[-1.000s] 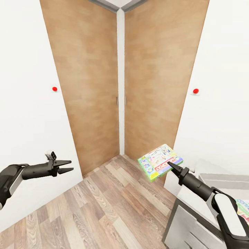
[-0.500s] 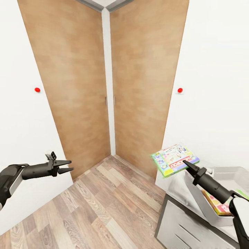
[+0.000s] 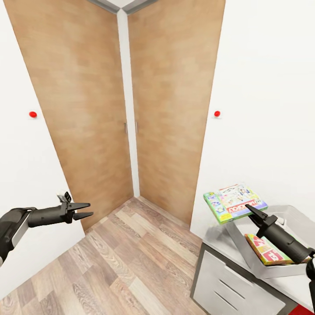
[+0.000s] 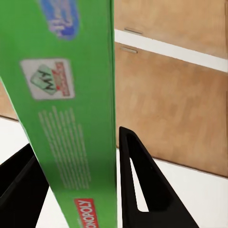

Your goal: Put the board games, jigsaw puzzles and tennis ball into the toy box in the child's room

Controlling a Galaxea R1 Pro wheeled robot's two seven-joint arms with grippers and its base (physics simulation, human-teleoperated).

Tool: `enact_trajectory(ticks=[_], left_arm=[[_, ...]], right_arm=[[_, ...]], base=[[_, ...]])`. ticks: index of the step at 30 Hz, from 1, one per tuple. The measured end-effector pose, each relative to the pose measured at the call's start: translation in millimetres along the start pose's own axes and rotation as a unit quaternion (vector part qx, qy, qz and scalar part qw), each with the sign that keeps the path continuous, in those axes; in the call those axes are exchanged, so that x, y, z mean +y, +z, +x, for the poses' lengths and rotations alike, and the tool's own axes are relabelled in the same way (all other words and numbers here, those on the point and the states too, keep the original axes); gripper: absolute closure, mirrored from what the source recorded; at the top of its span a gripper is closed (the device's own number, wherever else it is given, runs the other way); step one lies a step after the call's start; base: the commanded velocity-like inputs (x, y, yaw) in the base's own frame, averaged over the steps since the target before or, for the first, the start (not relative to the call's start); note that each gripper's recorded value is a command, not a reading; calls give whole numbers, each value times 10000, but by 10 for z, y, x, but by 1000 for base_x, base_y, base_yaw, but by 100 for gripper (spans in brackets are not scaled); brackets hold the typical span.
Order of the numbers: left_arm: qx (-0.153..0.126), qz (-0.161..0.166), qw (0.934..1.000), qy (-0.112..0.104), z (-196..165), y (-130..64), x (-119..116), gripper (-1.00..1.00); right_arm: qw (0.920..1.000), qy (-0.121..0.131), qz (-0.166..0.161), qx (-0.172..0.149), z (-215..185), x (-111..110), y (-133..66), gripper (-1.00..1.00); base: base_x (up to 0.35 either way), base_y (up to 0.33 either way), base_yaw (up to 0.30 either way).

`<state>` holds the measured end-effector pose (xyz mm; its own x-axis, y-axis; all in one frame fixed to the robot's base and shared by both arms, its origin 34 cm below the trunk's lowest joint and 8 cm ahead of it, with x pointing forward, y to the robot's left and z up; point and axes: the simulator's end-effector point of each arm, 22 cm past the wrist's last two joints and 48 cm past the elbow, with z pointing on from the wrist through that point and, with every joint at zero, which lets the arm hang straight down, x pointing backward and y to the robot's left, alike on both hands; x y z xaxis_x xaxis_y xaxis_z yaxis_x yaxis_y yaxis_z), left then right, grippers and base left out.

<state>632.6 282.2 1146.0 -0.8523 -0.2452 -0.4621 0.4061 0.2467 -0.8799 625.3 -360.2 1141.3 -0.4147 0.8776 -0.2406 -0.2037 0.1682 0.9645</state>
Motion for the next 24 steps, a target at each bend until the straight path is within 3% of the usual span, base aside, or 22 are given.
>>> enact_trajectory(ticks=[12, 16, 19, 24], left_arm=[[-3, -2, 10000, -12, 2, -2, 6, -100], [-4, 30, 10000, 36, 19, 29, 15, -100], [-3, 29, 10000, 35, 20, 29, 15, -100], [0, -3, 10000, 32, 29, 2, 32, -100]], right_arm=[[9998, 110, 20, -156, -103, -52, -94, 100], [9988, 290, 387, 70, 139, -340, -96, 100], [9984, 438, 342, 109, 259, -391, -109, 100], [9969, 423, 585, 308, 423, -575, -179, 100]], base=[[0, 0, -9], [0, 0, 0], [0, 0, 0], [0, 0, 0]])
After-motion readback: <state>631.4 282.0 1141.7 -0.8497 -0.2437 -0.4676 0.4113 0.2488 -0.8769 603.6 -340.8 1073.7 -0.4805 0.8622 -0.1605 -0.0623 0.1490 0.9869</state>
